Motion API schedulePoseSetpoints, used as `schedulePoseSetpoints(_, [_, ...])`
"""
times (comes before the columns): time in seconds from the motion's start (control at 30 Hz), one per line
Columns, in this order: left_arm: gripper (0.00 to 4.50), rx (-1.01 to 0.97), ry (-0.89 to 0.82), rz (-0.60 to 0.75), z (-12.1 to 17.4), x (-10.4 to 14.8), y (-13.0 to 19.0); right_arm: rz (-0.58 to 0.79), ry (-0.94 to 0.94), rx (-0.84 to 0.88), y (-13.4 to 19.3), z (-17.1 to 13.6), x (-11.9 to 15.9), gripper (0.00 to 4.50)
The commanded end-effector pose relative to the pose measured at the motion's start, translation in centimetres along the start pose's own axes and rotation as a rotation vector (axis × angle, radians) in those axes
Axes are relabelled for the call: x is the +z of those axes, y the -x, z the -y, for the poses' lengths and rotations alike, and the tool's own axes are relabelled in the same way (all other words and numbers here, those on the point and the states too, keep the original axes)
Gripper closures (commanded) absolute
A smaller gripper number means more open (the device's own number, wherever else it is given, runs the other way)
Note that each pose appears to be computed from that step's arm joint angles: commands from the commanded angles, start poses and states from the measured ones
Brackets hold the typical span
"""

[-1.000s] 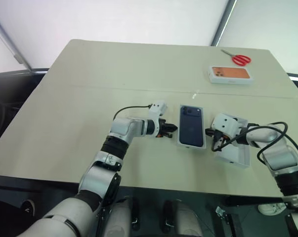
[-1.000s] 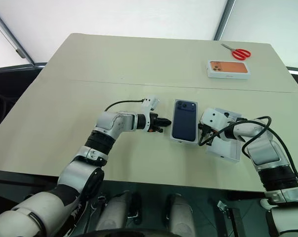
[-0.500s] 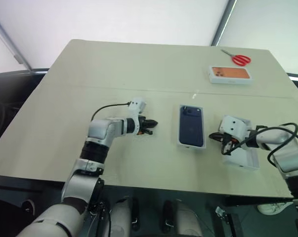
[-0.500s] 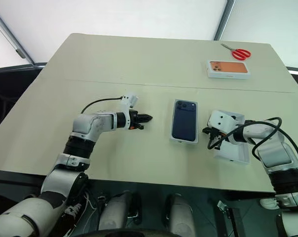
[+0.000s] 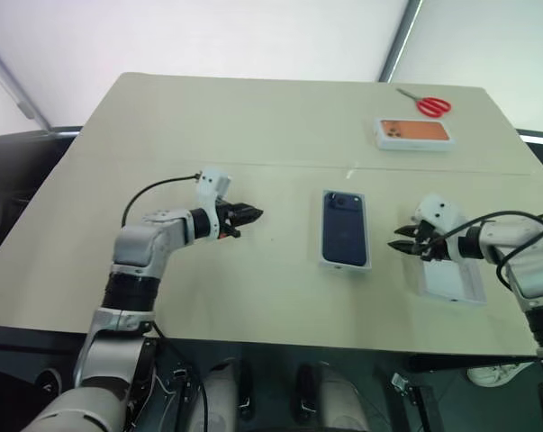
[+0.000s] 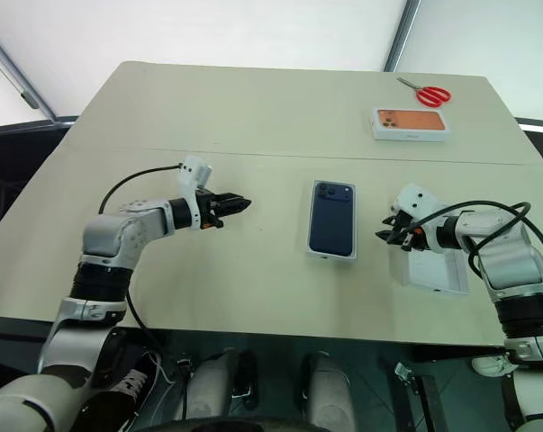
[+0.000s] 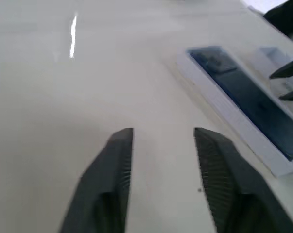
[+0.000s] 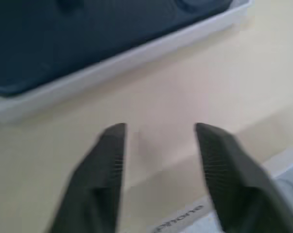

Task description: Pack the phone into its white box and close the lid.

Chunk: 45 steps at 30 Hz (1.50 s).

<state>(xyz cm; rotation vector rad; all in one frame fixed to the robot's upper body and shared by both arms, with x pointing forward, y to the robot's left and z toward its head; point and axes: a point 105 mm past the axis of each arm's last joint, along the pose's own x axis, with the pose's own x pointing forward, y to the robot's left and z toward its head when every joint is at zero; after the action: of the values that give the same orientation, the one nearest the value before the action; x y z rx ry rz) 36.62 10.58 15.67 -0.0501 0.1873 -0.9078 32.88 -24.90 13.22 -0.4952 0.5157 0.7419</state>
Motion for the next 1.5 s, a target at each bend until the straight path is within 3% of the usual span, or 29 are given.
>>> schedulePoseSetpoints(0.03, [0.73, -0.050, -0.167, 0.080, 0.6, 1.6, 1.6, 0.018, -0.078, -0.063, 2.1, 1.1, 2.2, 0.65])
schedulePoseSetpoints(0.07, [0.12, -0.059, -0.175, 0.081, 0.6, 1.5, 1.8, -0.006, -0.086, -0.088, 2.5, 1.5, 2.2, 0.07])
schedulePoseSetpoints(0.1, [0.05, -0.070, -0.192, 0.077, 0.7, 1.4, 2.1, -0.016, -0.116, -0.117, 3.0, 2.0, 2.4, 0.02])
schedulePoseSetpoints(0.23, [0.05, -0.162, -0.209, 0.072, 2.1, 1.0, 2.7, -0.014, -0.356, -0.172, 4.4, 2.7, 3.3, 0.02])
schedulePoseSetpoints(0.37, [0.05, -0.222, -0.254, 0.136, 3.2, 1.5, 3.3, -0.144, -0.512, -0.216, 5.3, 1.4, 0.9, 0.02])
schedulePoseSetpoints(0.6, [0.05, -0.275, -0.333, 0.183, 3.5, 2.1, 3.9, -0.288, -0.519, -0.284, 5.3, -0.1, -1.7, 0.02])
schedulePoseSetpoints(0.9, [0.05, -0.359, -0.373, 0.145, 3.8, 1.4, 4.8, -0.217, -0.648, -0.252, 4.2, -0.5, -0.9, 0.02])
schedulePoseSetpoints(1.23, [0.05, -0.359, -0.385, 0.159, 4.3, 0.9, 4.4, -0.219, -0.655, -0.257, 2.4, -1.1, -0.8, 0.02])
schedulePoseSetpoints(1.33, [0.00, -0.345, -0.383, 0.165, 4.3, 0.8, 4.1, -0.236, -0.654, -0.272, 1.8, -1.1, -0.9, 0.86])
schedulePoseSetpoints(1.5, [0.00, -0.305, -0.385, 0.185, 4.0, 1.4, 3.8, -0.281, -0.669, -0.290, 1.4, -1.4, -2.2, 3.46])
